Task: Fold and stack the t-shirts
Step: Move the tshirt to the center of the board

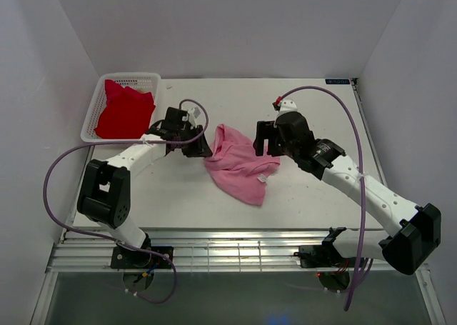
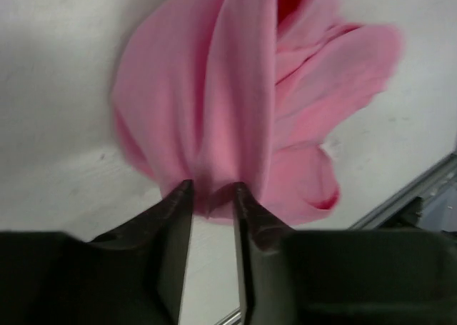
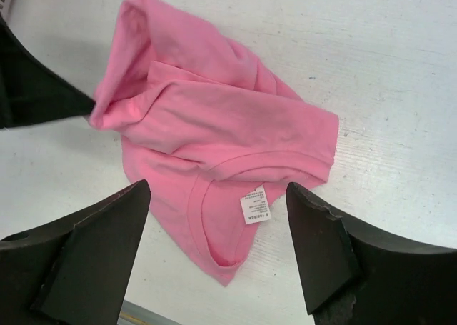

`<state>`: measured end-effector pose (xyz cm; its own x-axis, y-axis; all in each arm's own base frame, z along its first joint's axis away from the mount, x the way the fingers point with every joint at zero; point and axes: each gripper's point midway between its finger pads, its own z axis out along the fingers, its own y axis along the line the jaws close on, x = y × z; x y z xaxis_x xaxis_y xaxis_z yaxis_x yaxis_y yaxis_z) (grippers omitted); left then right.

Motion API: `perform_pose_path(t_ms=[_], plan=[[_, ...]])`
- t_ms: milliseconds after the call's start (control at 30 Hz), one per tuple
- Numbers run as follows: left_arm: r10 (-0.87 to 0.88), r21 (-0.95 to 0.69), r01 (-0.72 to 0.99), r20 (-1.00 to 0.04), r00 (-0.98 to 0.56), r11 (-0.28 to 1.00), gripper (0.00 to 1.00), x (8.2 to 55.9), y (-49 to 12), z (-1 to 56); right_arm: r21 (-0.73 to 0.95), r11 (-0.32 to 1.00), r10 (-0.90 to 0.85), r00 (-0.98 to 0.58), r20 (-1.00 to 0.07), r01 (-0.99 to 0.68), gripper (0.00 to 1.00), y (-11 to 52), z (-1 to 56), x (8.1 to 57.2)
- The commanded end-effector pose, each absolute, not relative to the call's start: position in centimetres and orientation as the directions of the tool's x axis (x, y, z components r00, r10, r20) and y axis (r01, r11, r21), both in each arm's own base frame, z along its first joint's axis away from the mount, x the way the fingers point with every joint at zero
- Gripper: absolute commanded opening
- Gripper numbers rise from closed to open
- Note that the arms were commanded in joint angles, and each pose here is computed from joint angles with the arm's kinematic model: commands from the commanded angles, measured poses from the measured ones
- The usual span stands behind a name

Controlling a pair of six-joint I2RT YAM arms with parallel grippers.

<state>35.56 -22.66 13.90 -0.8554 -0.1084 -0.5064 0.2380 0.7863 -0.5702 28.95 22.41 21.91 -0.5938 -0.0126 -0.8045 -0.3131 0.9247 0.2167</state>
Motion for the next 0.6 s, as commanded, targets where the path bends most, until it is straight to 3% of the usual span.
perform_pose_path(t_ms=[0,100,267,567], plan=[[-0.109,-0.458,0.18,-0.536,-0.837,0.87,0.43,34.6,-20.4,10.8,0.214,0.933,0.011,-0.569,-0.822,-0.29,0.83,22.2,22.8,29.6],[-0.119,-0.444,0.163,-0.541,-0.832,0.881,0.48,34.6,-20.3,10.2,0.183,0.942,-0.027,-0.607,-0.795,-0.282,0.82,22.2,20.3,29.8],[-0.117,-0.463,0.2,-0.57,-0.813,0.864,0.48,36.2,-22.6,12.1,0.116,0.964,-0.084,-0.685,-0.724,-0.241,0.77,21.5,14.3,29.6],[-0.148,-0.498,0.257,-0.637,-0.757,0.828,0.46,40.7,-27.2,16.3,-0.005,0.997,-0.057,-0.745,-0.665,-0.072,0.72,16.8,8.8,34.9]])
